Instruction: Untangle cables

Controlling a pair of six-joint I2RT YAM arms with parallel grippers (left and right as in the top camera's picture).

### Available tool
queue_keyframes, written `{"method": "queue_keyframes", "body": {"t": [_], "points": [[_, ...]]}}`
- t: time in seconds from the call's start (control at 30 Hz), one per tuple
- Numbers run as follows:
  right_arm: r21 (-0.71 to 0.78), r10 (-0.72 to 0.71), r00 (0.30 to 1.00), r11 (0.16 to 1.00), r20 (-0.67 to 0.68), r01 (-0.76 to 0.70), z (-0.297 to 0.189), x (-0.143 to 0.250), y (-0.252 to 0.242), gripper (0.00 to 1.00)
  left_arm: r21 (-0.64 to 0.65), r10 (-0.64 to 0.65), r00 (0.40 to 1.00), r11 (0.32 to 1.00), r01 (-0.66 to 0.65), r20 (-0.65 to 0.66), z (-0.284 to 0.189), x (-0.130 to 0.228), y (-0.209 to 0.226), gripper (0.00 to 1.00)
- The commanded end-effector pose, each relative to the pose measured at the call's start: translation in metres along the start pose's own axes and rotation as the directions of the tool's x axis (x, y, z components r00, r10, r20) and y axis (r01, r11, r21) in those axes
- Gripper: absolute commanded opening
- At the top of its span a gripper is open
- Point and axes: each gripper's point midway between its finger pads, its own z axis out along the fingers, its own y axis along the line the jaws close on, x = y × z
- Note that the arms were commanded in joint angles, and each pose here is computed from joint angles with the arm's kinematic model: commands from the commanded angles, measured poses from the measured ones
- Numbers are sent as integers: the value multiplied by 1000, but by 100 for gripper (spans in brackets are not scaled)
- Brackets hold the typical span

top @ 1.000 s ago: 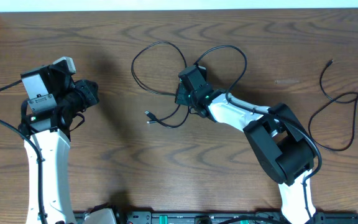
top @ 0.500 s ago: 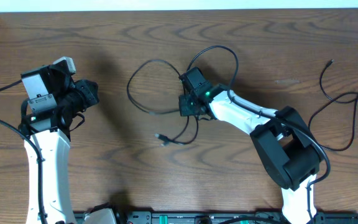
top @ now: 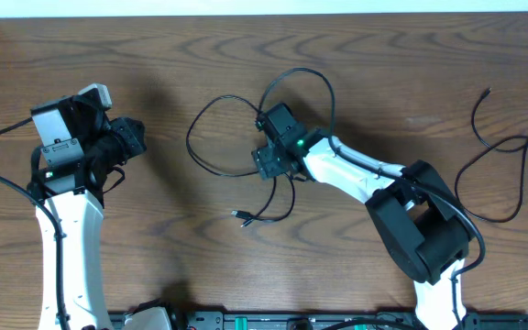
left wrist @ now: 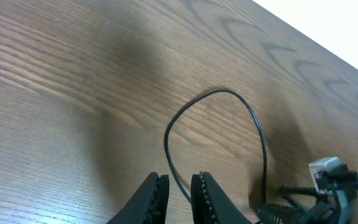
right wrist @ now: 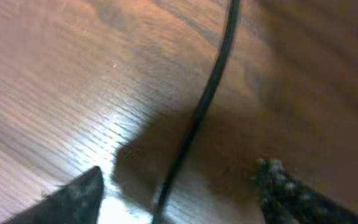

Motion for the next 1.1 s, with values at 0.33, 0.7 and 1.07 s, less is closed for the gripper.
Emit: {"method": "queue_keyframes", "body": {"t": [0.33, 0.7, 1.07], "points": [[14, -168, 890, 981, -424, 192, 48, 140, -37, 71, -1, 27, 1000, 1000, -27, 13, -4, -3, -2, 19], [-2, -141, 967, 990, -214, 144, 21, 78, -16, 77, -1, 28, 1000, 1000, -28, 13, -4, -3, -2, 19], [-43, -106, 970, 994, -220, 99, 7, 77, -6, 79, -1, 28, 1000, 1000, -28, 13, -4, -4, -2, 19]]}}
